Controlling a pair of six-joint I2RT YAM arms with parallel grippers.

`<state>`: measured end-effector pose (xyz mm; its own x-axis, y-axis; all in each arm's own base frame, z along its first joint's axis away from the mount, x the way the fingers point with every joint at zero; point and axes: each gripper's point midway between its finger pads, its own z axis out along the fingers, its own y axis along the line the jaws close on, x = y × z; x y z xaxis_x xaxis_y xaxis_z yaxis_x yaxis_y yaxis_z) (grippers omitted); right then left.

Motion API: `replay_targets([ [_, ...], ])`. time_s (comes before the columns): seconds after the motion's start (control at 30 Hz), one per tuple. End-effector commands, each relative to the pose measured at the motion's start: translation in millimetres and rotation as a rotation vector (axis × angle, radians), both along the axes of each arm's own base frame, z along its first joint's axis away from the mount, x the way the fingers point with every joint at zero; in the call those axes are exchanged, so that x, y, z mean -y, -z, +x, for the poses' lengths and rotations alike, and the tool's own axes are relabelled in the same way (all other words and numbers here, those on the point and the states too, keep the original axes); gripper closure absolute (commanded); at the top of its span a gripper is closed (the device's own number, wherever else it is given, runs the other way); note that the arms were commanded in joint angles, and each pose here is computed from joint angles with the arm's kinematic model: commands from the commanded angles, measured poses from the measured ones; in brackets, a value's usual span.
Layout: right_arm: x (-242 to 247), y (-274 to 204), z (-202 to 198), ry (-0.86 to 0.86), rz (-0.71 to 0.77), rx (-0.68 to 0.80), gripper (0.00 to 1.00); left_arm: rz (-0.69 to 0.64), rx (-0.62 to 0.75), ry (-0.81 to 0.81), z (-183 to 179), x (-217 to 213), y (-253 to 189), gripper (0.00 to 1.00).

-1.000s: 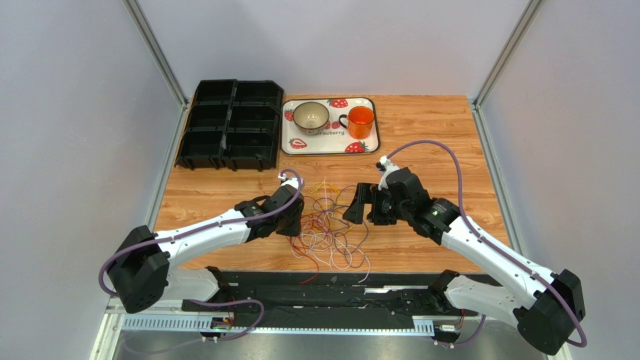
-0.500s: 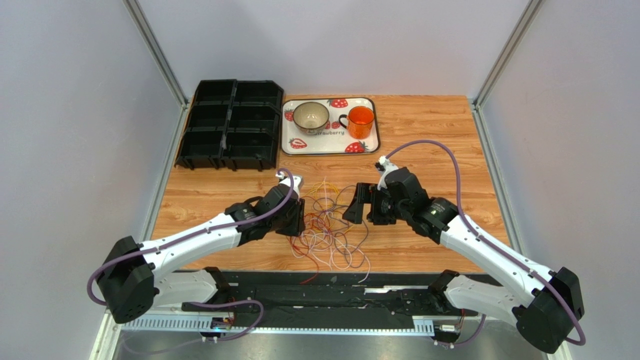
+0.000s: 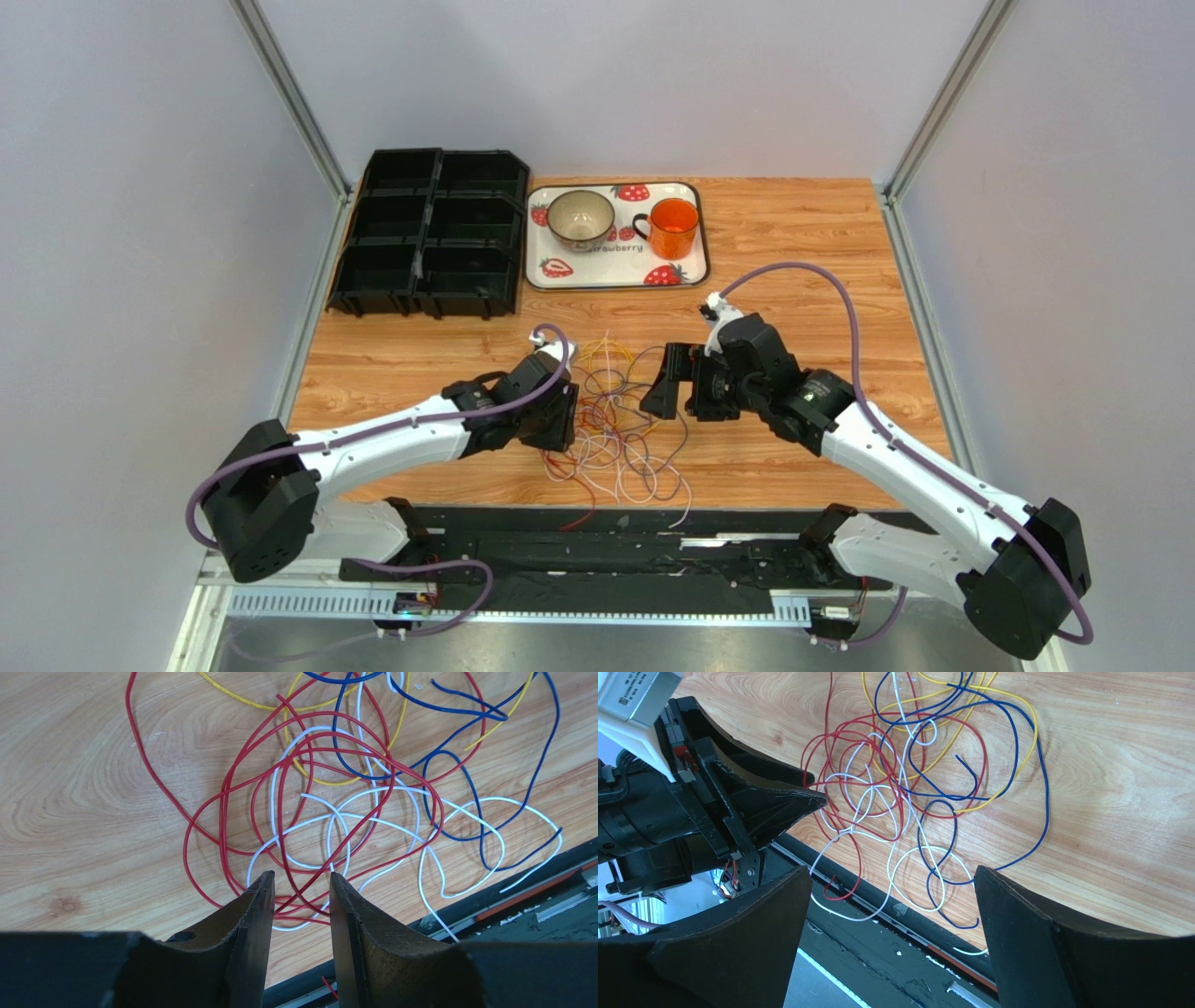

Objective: Untangle the cables

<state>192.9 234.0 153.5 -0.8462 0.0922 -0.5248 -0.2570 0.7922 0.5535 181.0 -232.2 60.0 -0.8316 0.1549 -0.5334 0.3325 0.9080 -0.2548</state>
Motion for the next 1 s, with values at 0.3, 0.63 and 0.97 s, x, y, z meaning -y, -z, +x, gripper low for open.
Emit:
replay_targets([
  [0.3, -3, 1, 5, -0.010, -0.001, 0.033, 0.09, 0.003, 0.104, -0.023, 17, 6, -52, 1.00],
  [0.63, -6, -6, 4, -0.017, 0.025, 0.044, 0.09, -0.196, 0.544, -0.073, 23, -44, -334, 1.00],
  [0.97, -3, -8, 0, -0.016, 0.026, 0.048, 0.09, -0.182, 0.645, -0.151, 23, -76, -334, 1.00],
])
